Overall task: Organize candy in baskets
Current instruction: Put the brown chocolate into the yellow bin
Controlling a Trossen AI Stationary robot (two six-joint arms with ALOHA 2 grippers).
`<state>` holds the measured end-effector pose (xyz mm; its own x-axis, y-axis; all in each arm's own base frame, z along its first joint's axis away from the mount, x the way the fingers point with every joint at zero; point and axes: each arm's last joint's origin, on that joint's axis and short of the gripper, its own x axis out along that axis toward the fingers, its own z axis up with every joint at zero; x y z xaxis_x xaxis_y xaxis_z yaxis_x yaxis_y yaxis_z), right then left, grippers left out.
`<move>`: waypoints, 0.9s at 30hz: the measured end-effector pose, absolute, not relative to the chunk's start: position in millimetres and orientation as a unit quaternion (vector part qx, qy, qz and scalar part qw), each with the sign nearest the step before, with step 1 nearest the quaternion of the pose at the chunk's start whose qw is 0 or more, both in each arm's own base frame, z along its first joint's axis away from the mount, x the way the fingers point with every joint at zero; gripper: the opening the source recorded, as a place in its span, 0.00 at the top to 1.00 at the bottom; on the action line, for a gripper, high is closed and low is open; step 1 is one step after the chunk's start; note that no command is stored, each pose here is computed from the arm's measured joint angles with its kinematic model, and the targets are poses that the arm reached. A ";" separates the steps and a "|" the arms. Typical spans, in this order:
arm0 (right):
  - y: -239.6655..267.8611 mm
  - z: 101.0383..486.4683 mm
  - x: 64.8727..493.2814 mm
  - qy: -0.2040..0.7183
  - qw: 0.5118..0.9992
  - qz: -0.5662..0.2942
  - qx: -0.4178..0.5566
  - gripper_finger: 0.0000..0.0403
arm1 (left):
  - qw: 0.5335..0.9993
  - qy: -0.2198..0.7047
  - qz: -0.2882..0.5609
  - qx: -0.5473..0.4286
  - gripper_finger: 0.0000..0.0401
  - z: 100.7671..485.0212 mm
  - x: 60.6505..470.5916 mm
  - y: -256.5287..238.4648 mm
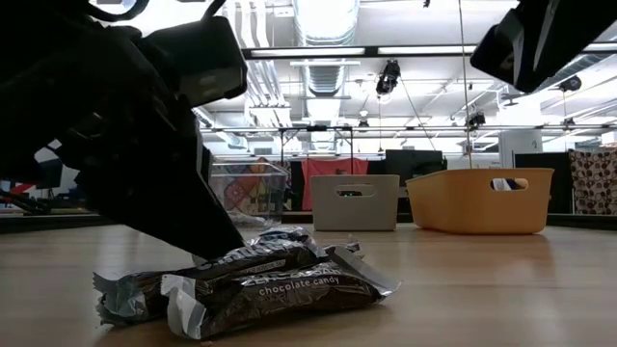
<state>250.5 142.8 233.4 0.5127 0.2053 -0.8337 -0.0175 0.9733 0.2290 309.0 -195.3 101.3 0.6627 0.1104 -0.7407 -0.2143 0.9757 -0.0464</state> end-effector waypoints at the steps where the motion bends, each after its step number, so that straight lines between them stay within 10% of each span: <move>1: 143.2 232.1 251.3 0.490 0.864 0.064 0.095 0.82 | 0.910 0.402 0.087 -0.058 0.83 102.1 308.4 -195.3; 5: 144.5 228.7 253.7 0.491 0.865 0.068 0.084 0.82 | 0.912 0.401 0.079 -0.041 0.97 106.9 307.1 -194.7; 27: 167.3 230.1 307.2 0.211 0.971 0.074 -0.088 0.82 | 0.955 0.245 0.140 0.090 0.98 202.5 292.7 -177.3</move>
